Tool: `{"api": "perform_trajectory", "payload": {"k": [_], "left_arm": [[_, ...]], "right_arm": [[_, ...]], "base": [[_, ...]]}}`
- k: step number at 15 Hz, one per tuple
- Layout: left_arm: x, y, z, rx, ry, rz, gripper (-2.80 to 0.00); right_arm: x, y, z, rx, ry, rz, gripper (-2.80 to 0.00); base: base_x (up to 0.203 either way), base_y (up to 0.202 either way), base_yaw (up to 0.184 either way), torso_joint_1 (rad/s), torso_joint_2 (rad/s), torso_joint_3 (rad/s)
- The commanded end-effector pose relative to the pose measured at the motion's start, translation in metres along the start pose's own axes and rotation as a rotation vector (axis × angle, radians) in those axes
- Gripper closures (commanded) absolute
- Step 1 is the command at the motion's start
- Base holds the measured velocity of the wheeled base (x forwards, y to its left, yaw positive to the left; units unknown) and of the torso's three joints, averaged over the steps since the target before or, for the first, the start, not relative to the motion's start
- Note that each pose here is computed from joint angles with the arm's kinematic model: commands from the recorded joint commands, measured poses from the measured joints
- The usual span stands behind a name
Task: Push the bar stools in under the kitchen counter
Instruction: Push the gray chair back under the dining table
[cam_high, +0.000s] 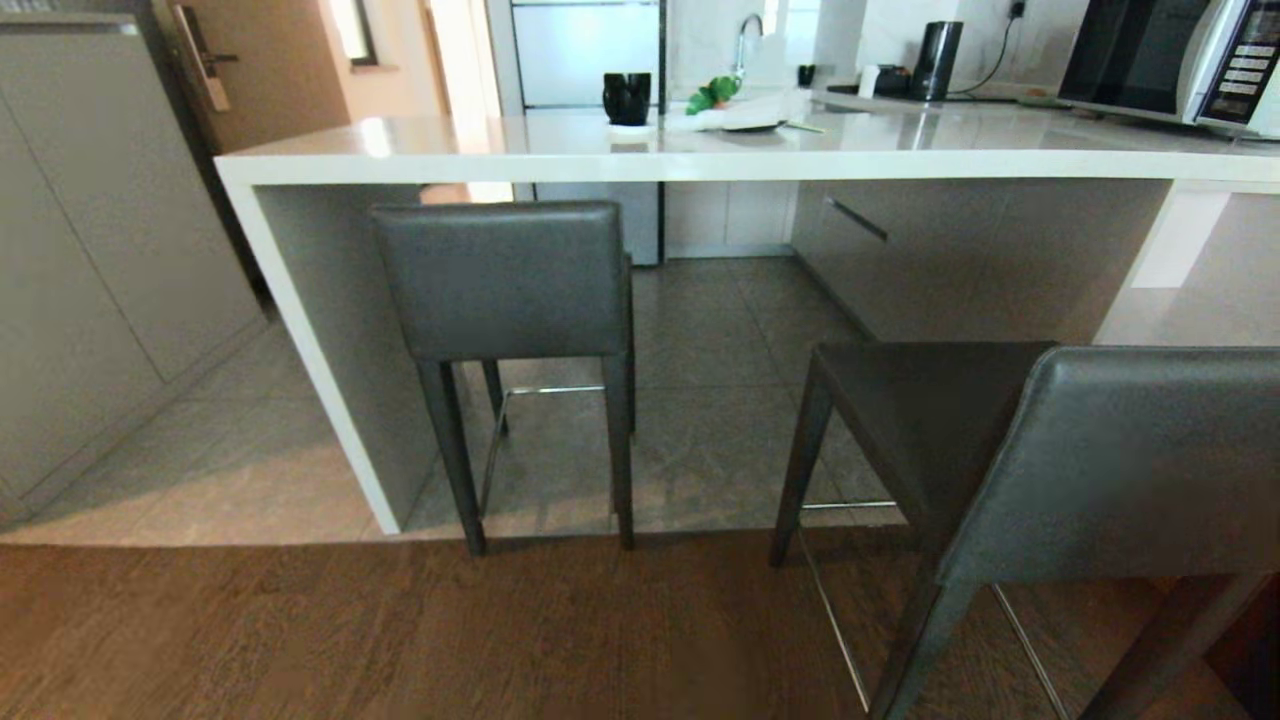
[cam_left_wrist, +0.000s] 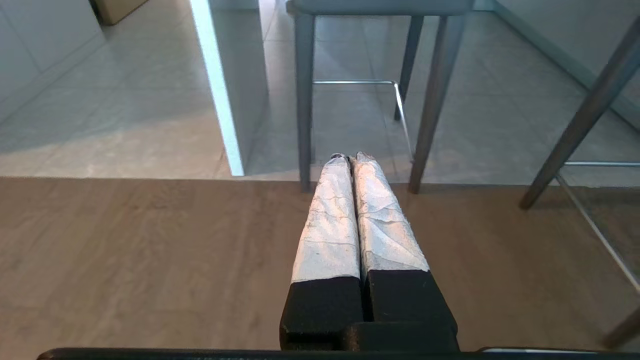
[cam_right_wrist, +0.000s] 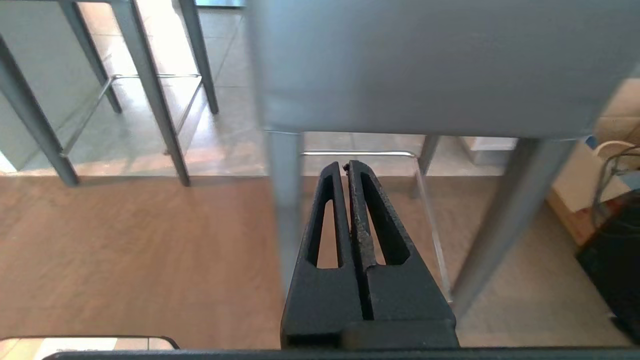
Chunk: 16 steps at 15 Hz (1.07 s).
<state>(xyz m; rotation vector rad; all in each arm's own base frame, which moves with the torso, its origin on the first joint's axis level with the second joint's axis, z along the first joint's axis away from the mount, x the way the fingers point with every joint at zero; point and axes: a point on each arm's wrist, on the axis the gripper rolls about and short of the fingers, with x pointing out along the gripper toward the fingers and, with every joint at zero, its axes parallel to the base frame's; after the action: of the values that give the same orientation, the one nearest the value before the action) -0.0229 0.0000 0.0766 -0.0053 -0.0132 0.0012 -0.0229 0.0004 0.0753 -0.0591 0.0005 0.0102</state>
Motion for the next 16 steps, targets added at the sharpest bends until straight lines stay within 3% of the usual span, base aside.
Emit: {"api": "perform_trajectory", "payload": {"k": [1,16], "left_arm": [[0.0002,0.0,-0.0003,-0.001,0.002,0.0,0.0],[0.0002,0.0,-0.0003,-0.01,0.002,0.0,0.0]], "right_arm": [[0.0001,0.0,0.0,-0.001,0.001,0.001,0.0],[0.0001,0.0,0.0,-0.001,0.001,0.001,0.0]], "base": [[0.0,-0.194,0.002,0.002,0.01,0.002],[0.0,-0.194,0.001,0.002,0.0,0.002]]}}
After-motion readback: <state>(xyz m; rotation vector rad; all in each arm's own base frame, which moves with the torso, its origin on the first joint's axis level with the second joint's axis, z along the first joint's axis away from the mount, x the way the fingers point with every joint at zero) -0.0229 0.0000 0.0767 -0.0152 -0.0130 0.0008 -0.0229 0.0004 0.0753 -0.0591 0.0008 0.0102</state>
